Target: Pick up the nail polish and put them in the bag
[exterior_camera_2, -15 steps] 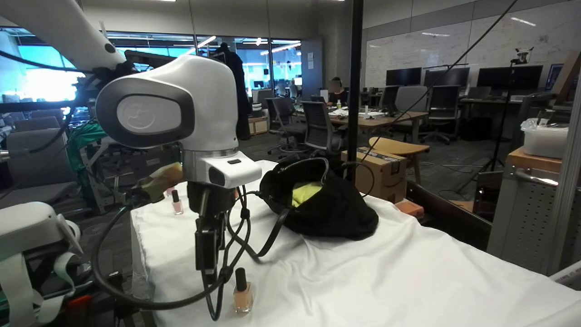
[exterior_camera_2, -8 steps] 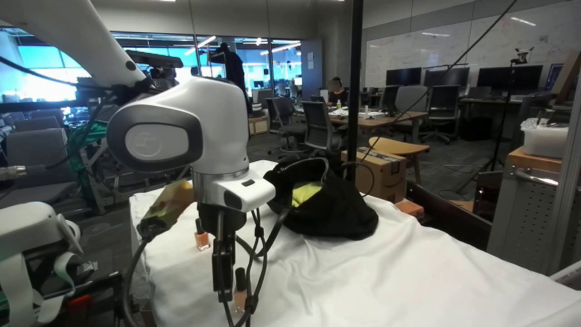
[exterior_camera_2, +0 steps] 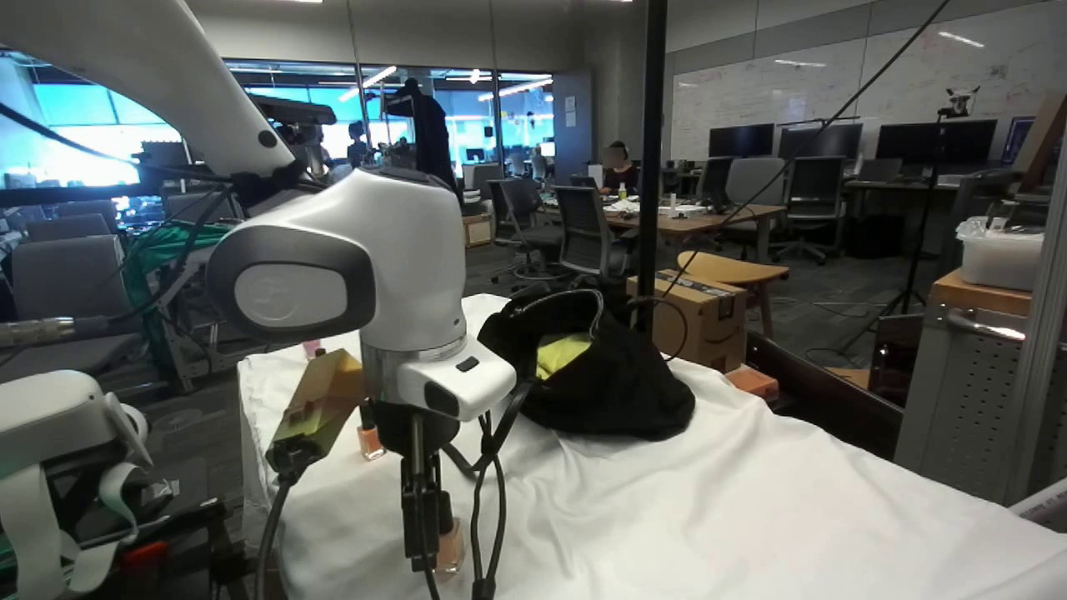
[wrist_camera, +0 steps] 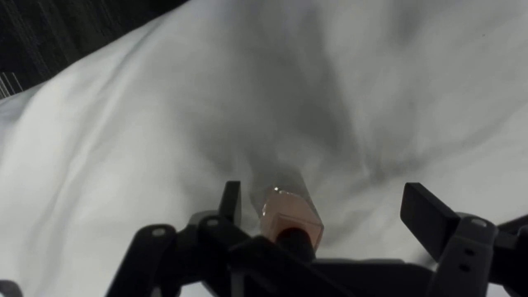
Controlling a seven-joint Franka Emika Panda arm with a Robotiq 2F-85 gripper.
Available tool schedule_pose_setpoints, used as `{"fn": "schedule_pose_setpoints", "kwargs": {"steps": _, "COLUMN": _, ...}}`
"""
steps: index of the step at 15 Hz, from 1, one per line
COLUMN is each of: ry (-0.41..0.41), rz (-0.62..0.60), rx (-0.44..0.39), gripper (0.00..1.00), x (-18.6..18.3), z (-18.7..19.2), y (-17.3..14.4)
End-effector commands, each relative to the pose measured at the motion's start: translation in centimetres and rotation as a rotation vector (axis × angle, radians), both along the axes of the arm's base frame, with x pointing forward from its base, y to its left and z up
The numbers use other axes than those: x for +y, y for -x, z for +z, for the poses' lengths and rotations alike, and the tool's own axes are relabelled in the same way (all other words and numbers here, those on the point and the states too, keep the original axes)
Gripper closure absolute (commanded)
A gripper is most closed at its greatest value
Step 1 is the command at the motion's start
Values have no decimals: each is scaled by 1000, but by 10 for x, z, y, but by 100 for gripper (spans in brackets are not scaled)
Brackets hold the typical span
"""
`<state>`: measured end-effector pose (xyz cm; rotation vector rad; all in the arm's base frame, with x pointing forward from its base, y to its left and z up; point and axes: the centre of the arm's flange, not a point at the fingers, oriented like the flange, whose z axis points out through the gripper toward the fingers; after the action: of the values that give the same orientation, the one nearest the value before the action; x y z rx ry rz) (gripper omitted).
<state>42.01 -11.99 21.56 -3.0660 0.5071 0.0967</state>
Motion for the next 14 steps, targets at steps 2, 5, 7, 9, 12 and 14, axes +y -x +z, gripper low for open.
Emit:
{"fn": "schedule_pose_setpoints", "kwargs": {"steps": 2, "ry": -25, "rz": 14, "rx": -15, "gripper": 0, "x": -13, "z": -9, "y": -9}}
{"fn": "schedule_pose_setpoints", "kwargs": {"steps": 5, "ry": -28, "rz": 20, "rx": -8, "gripper": 0, "x": -16, "z": -14, "y": -12}}
{"fn": "schedule_pose_setpoints", "kwargs": {"steps": 7, "ry": -30, "rz": 21, "rx": 2, "gripper": 0, "x": -17, "z": -18, "y": -15}}
{"fn": "schedule_pose_setpoints", "kwargs": {"steps": 9, "ry": -30, "rz": 23, "rx": 5, "gripper": 0, "x": -17, "z": -20, "y": -14}}
{"fn": "schedule_pose_setpoints", "kwargs": {"steps": 12, "ry": -30, "rz": 23, "rx": 5, "gripper": 0, "x": -18, "z": -20, "y": -15}}
{"fn": "schedule_pose_setpoints", "kwargs": {"steps": 14, "ry": -31, "rz": 26, "rx": 2, "gripper": 0, "x": -18, "z": -19, "y": -16}}
